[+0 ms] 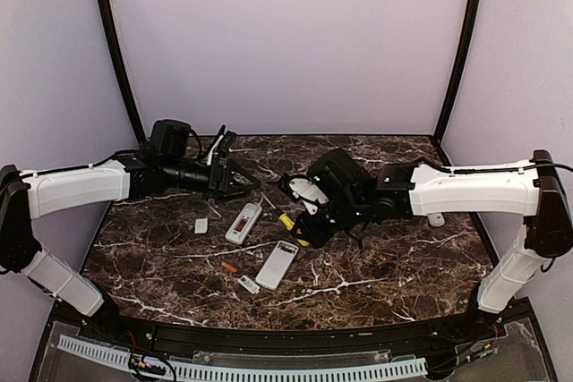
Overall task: Unload the batteries from the remote control
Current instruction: Pass from the right arm to the left
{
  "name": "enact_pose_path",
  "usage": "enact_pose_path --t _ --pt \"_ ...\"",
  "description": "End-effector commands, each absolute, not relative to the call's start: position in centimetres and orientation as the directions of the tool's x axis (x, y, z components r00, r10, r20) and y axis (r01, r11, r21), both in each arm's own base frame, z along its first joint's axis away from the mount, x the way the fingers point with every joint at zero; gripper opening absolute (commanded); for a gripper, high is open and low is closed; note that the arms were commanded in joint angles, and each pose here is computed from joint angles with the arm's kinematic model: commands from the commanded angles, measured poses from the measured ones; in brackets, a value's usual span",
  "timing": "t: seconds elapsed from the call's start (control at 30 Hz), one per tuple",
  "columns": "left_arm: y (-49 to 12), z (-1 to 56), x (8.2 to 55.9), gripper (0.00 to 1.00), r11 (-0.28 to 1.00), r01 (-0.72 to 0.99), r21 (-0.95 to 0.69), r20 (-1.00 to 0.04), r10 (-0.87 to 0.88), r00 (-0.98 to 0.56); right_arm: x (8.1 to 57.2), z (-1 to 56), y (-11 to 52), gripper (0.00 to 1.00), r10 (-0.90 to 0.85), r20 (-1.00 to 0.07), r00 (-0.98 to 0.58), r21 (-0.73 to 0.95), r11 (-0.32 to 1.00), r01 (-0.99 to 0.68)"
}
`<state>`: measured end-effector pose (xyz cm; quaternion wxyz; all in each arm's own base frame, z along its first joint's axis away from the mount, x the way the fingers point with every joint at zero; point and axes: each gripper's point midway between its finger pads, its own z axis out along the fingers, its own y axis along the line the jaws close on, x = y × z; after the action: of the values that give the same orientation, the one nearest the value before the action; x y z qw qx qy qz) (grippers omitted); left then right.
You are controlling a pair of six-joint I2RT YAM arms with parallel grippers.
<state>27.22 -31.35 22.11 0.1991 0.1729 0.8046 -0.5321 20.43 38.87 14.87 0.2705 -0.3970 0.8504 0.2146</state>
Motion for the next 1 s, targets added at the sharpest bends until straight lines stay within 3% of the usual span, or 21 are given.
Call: enact_pose_path --t 0.0,0.4,0.63,0.97 --pt "-31.5 22.7 28.0 0.7 0.394 0.433 -0.811 -0.48 -0.025 -0.877 20.5 16.3 39.5 0.0 -0.559 -0.67 -0.488 0.112 0.574 -0.811" --pt "-33.5 20.2 27.2 0.68 0.425 0.384 -0.82 -0.402 0.051 -0.914 20.9 17.2 38.9 0.0 -0.55 -0.702 -0.454 0.053 0.594 -0.802" --pt "-34.3 20.6 27.0 0.52 0.393 0.382 -0.836 -0.393 0.057 -0.918 21.3 17.1 38.7 0.0 -0.558 -0.699 -0.447 0.029 0.603 -0.798" --pt "-35.3 21.4 27.6 0.36 0.346 0.362 -0.865 -0.375 0.031 -0.926 21.2 17.7 38.9 0.0 -0.551 -0.714 -0.431 0.028 0.593 -0.805"
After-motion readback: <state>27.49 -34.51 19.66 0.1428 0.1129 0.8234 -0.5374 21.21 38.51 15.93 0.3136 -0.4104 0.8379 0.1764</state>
